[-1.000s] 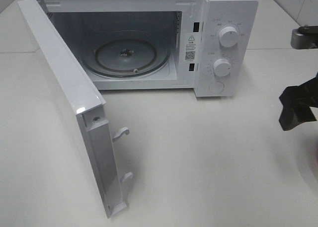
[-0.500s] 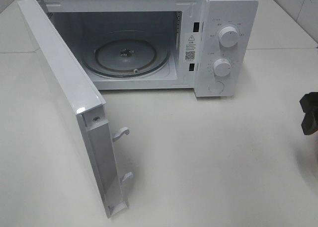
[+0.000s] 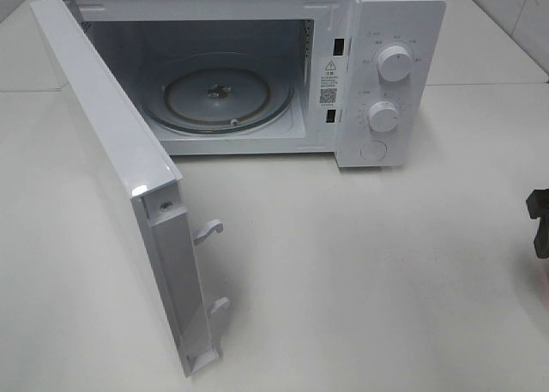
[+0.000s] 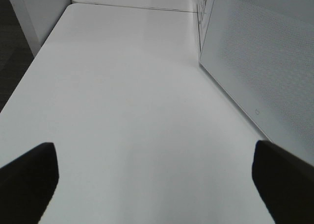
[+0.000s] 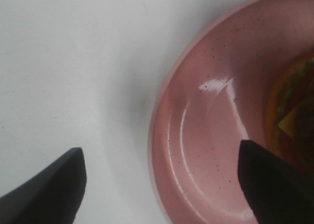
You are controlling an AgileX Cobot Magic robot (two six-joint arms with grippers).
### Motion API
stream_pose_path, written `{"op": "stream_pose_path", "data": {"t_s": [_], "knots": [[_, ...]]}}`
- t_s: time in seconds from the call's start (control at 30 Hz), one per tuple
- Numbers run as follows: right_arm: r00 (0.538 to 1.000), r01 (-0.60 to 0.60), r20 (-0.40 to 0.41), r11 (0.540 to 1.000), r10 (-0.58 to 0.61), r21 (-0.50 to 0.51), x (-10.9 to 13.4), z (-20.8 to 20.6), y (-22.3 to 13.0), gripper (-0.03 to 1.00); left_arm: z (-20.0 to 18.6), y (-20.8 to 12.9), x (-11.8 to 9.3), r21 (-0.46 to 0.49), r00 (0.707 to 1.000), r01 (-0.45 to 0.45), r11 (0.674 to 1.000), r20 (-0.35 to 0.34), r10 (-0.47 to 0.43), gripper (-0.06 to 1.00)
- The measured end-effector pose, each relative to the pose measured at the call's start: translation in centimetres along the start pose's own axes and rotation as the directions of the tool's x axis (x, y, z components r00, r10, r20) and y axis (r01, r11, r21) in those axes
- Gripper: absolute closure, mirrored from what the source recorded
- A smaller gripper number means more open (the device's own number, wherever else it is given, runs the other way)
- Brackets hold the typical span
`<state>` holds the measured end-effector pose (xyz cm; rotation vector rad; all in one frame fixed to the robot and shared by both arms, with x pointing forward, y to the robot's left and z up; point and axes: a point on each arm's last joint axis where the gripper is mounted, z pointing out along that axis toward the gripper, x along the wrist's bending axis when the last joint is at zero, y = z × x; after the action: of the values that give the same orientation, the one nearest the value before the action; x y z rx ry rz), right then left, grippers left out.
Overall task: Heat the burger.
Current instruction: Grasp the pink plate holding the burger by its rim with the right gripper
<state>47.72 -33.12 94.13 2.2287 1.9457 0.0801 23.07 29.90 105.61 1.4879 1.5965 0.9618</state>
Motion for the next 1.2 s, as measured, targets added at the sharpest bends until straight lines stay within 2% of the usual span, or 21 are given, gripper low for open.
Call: {"op": "stream_pose_path", "data": {"t_s": [0.63, 1.2], "knots": [[1.000, 0.006, -0.003, 0.997, -0.006, 0.071, 0.4, 5.1, 0.7, 0.18, 0.0, 0.0, 0.0, 0.000, 1.000, 0.000, 1.000, 0.000, 0.000, -0.05], [1.000, -0.003, -0.001, 1.000, 0.003, 0.029, 0.4, 5.7, 0.5, 0.22, 0.0, 0.0, 0.0, 0.000, 1.000, 0.000, 1.000, 0.000, 0.000, -0.05]]}}
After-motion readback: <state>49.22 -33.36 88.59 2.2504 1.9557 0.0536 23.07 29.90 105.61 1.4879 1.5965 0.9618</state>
